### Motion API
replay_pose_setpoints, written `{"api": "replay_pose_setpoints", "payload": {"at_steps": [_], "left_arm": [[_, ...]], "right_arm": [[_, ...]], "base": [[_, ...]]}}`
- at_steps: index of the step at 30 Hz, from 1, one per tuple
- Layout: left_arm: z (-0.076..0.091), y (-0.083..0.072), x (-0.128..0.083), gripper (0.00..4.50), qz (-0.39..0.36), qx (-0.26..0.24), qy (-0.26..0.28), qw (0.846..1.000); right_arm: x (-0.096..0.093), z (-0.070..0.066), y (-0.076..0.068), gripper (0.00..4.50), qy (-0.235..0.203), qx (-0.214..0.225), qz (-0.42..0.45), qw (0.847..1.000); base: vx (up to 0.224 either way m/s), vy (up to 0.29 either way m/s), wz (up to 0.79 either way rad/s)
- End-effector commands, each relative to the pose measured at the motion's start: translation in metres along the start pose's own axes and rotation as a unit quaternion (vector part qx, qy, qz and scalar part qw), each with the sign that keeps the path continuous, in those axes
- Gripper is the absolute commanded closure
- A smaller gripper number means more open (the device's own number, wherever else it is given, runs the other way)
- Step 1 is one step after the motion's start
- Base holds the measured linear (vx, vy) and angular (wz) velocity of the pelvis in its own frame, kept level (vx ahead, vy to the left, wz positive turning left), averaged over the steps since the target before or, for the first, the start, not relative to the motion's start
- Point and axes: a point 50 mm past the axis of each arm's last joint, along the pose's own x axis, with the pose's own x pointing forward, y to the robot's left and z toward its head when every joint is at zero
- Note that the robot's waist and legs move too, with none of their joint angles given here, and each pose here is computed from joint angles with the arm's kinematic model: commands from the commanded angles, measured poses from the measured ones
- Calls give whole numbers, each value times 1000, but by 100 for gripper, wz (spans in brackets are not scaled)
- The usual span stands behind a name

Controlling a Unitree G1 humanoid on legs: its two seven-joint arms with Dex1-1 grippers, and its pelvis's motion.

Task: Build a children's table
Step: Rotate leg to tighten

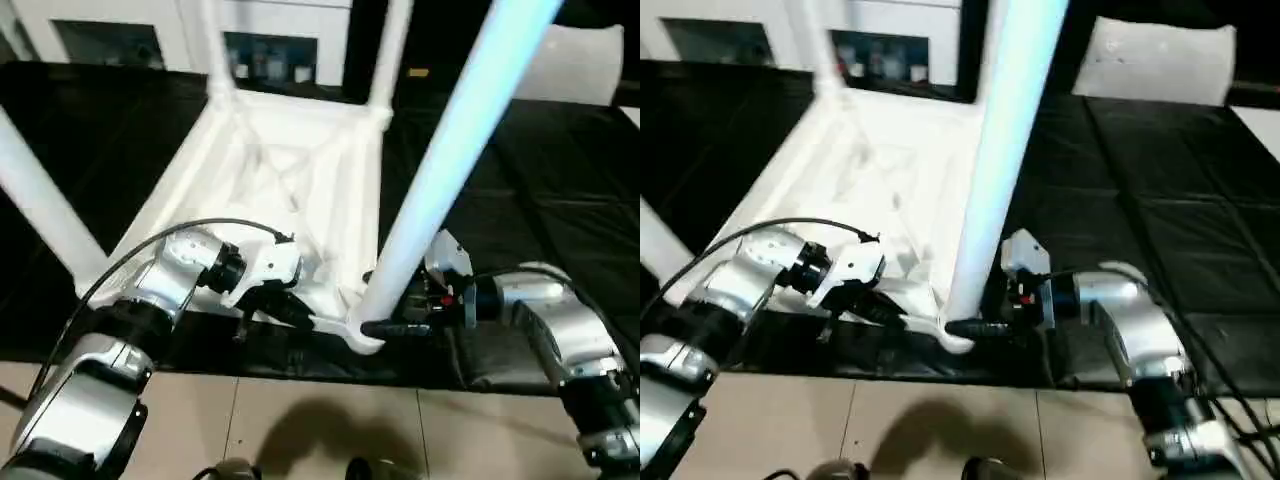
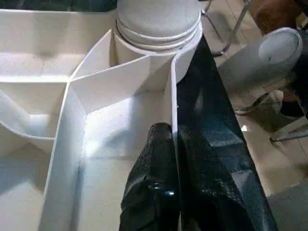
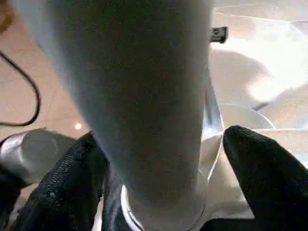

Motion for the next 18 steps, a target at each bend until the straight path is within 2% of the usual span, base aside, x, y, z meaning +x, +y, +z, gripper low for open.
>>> {"api": "replay_pose_setpoints", "payload": {"at_steps": [1, 6, 7, 13, 16, 18], "left_arm": [[4, -3, 8, 450, -49, 20, 20, 998], [4, -3, 8, 450, -49, 20, 20, 998], [5, -2, 9, 450, -51, 22, 20, 998], [6, -1, 10, 450, -60, 31, 29, 997], [5, 0, 10, 450, -61, 31, 31, 997], [5, 0, 10, 450, -61, 31, 31, 997]], "right_arm": [[-2, -1, 0, 75, 4, -1, 8, 1000], [-2, -1, 0, 75, 5, -1, 9, 1000], [-1, -1, 0, 95, 7, -3, 13, 1000], [4, 1, -1, 150, 13, -1, 53, 998], [4, 0, -1, 162, 14, 3, 61, 998], [5, 0, -1, 197, 14, 4, 62, 998]], "base": [[0, 0, 0], [0, 0, 0], [0, 0, 0], [0, 0, 0], [0, 0, 0], [0, 0, 0]]}}
